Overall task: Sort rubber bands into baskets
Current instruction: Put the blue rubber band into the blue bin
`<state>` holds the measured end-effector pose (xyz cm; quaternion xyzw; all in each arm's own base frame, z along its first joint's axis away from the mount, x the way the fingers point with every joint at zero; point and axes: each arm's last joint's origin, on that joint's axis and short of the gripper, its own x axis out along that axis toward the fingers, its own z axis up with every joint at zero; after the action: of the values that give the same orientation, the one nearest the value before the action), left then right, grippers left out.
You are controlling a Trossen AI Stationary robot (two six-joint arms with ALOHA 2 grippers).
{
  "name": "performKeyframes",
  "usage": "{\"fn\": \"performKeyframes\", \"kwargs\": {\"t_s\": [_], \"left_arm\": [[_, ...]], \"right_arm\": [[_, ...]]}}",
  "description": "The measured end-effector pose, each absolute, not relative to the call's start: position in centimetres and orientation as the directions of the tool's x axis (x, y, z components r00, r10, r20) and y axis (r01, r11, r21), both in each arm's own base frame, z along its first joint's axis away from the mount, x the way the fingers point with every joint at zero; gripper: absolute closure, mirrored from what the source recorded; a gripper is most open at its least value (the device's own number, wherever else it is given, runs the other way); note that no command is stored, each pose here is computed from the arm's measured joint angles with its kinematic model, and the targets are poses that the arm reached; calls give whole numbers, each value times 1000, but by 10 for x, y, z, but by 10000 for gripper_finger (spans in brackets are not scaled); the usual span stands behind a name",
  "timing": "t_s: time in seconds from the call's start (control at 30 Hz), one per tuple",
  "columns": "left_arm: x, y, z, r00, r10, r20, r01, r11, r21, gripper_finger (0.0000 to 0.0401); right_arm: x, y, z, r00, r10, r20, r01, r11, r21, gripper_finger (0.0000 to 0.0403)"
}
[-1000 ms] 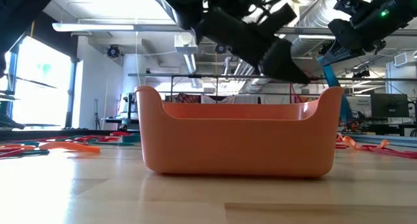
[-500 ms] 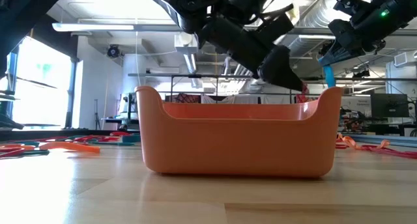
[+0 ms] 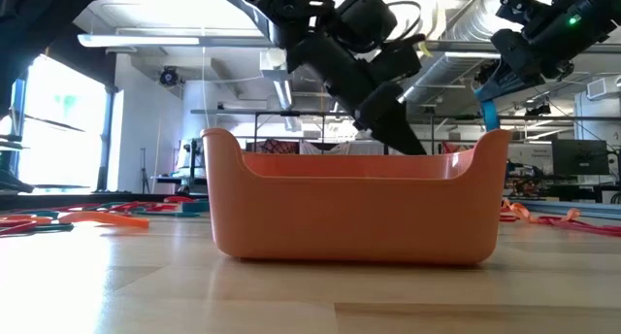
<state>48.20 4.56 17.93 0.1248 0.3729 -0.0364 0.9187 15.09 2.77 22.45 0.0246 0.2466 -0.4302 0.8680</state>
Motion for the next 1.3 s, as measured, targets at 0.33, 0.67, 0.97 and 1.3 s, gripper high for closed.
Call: {"fn": "performKeyframes", "kwargs": {"t_s": [0.33,0.67,0.97,1.3], "left_arm": [[485,45,201,802,5,-597,145,968,204,324],[465,47,195,920,13,-392,61,983,176,396],[407,42,203,952,67,-298,-14,985,174,400],[340,44,205,966,155,-209,-126,981,146,401]], "right_arm": [[151,28,224,510,-731,-454,757,632,-167,403],[156,19,223,473,-739,-480,770,612,-183,403],[192,-3,229,530,-720,-447,733,654,-184,403],[222,-43,238,668,-641,-379,657,747,-104,403]]}}
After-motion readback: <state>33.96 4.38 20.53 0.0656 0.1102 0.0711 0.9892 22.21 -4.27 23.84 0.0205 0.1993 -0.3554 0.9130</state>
